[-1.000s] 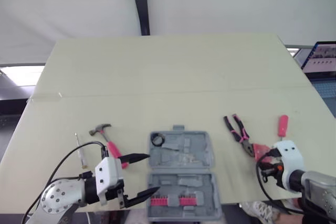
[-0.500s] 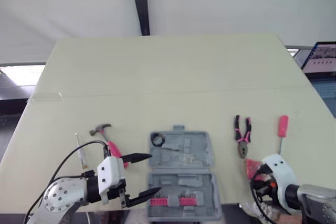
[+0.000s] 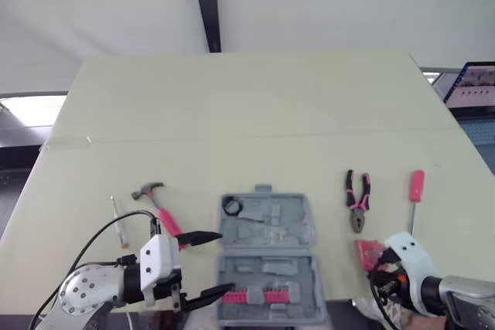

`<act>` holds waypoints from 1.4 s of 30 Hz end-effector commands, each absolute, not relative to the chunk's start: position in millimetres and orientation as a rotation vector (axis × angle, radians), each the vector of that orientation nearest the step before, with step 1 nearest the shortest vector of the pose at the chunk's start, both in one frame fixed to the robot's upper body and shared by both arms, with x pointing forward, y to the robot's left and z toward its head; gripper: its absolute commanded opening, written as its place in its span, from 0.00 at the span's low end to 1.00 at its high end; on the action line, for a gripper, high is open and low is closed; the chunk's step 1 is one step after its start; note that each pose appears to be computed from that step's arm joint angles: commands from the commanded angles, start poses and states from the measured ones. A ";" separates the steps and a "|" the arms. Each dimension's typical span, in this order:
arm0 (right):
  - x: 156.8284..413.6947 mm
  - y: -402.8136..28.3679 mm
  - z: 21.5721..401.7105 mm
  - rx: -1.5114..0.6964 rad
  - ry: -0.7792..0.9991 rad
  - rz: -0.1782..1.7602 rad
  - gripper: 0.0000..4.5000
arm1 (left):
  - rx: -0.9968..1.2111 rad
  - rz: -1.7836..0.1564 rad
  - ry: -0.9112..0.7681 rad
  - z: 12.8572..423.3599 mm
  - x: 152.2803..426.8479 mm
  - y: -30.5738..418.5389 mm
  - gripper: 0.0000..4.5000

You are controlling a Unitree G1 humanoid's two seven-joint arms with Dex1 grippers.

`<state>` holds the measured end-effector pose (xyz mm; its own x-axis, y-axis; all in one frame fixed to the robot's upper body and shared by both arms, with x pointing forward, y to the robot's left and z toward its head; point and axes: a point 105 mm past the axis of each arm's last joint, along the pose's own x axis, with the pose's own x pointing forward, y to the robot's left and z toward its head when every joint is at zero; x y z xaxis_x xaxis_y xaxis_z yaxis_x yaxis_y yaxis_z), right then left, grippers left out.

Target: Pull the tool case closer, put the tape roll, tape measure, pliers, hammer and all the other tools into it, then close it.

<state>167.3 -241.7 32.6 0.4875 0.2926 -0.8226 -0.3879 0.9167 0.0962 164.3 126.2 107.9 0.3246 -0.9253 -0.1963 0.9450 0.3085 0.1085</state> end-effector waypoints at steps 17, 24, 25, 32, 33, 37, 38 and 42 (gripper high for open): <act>163.2 -243.2 34.0 -0.073 0.998 0.394 0.01 | 0.295 -1.362 0.063 100.4 153.0 135.1 1.00; 164.1 -247.4 38.0 -0.053 1.009 0.354 0.29 | 0.292 -1.347 0.055 97.3 154.3 133.0 1.00; 164.1 -248.0 38.9 -0.050 1.010 0.349 0.40 | 0.292 -1.346 0.054 96.9 154.4 132.9 1.00; 157.6 -249.7 48.1 -0.023 1.039 0.345 0.99 | 0.283 -1.344 0.044 94.0 155.2 129.3 1.00; 155.8 -249.4 49.6 -0.019 1.046 0.349 0.99 | 0.281 -1.346 0.044 93.2 154.8 128.7 1.00; 150.0 -246.9 56.3 -0.004 1.059 0.372 0.99 | 0.277 -1.348 0.042 91.5 154.4 128.1 1.00; 148.3 -247.0 58.6 0.000 1.061 0.376 0.99 | 0.276 -1.348 0.041 91.3 154.3 127.9 1.00; 149.0 -259.1 78.0 -0.118 1.010 0.462 0.99 | 0.285 -1.341 0.046 89.2 154.7 128.9 1.00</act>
